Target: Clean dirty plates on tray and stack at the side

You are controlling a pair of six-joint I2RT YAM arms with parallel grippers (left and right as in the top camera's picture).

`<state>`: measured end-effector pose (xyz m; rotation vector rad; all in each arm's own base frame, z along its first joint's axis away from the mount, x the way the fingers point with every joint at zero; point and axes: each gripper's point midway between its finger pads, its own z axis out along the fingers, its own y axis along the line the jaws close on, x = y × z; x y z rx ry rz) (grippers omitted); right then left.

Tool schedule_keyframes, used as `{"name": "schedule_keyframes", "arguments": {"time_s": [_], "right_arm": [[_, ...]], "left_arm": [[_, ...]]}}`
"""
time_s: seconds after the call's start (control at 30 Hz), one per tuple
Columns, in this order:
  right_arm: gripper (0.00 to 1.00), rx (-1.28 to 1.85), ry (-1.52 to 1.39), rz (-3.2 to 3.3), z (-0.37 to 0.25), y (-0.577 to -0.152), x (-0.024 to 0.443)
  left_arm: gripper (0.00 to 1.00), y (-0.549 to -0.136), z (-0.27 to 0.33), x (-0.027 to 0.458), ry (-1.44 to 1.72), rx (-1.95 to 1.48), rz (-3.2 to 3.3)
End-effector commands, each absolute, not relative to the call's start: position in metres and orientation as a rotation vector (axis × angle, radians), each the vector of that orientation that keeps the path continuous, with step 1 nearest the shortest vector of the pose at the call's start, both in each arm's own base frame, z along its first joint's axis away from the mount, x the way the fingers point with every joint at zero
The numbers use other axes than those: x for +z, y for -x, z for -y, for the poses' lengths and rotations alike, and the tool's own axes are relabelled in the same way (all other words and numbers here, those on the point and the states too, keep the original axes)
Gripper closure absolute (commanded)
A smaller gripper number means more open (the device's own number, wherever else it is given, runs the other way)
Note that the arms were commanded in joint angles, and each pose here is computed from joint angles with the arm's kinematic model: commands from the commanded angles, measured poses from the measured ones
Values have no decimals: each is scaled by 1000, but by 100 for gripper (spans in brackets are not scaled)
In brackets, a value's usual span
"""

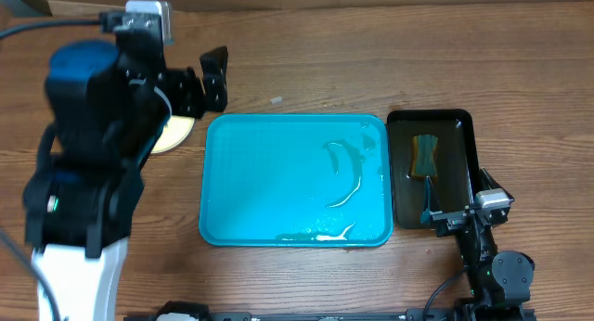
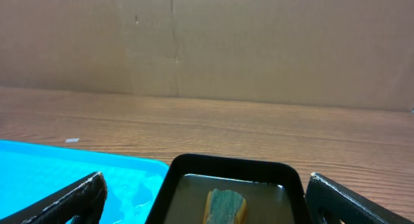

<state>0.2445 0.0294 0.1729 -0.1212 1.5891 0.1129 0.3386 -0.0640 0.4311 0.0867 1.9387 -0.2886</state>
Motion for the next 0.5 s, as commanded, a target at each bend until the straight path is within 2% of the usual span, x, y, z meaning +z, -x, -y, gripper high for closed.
{"name": "schedule_keyframes", "arguments": {"time_s": [0.0, 0.13, 0.47], "right_arm": [[0, 111, 125, -1584, -29, -245, 171], [0, 111, 125, -1584, -29, -245, 171], [0, 111, 125, -1584, -29, -245, 171]], "left_arm": [[0, -320, 61, 441, -98, -267, -1899], [0, -298, 52, 413, -91, -226, -1961], [0, -229, 34, 266, -52, -161, -2181]]}}
